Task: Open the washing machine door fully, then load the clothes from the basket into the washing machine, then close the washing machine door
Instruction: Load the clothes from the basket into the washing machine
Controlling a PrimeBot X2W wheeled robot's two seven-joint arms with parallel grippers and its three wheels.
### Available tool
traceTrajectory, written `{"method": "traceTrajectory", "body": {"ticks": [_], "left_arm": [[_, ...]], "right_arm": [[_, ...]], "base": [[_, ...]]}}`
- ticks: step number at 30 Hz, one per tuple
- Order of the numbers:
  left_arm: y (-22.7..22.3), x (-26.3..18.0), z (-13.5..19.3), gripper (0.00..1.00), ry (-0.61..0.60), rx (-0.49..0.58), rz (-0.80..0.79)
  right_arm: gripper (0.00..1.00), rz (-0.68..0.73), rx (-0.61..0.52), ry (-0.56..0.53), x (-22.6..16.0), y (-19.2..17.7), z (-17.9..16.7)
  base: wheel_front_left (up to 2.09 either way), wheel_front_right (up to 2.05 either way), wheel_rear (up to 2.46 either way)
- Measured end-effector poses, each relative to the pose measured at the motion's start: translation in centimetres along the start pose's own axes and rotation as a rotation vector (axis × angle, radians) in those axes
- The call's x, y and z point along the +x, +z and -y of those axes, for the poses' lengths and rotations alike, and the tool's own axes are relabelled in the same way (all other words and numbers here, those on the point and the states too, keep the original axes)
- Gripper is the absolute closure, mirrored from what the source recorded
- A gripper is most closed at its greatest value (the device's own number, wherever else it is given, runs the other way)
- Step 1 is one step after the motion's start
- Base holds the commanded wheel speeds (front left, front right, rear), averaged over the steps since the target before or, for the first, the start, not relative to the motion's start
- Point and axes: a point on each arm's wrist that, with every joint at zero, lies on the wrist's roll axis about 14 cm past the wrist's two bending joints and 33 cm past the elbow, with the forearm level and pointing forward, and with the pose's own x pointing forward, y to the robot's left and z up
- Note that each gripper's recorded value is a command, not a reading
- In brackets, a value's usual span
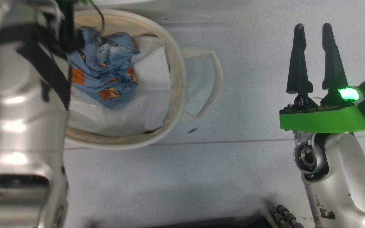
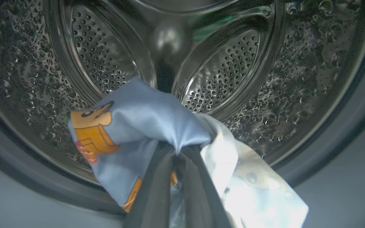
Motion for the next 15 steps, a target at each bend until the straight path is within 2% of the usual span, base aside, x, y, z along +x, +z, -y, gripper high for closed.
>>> {"method": "traceTrajectory", "body": {"ticks": [8, 15], "left_arm": [[2.3, 5.8, -2.3, 1.00, 0.070, -0.028, 0.076], [2.3, 9.9, -5.3, 1.00, 0.153, 0.043, 0.094]], "right_arm": [[0.00, -0.039, -0.014, -0.050, -0.5, -1.8, 2.3], [0.00, -0.087, -0.016, -0.093, -1.0, -4.2, 4.3]], "base": [[0.00, 0.00, 0.00], [0.00, 0.00, 0.00]]}}
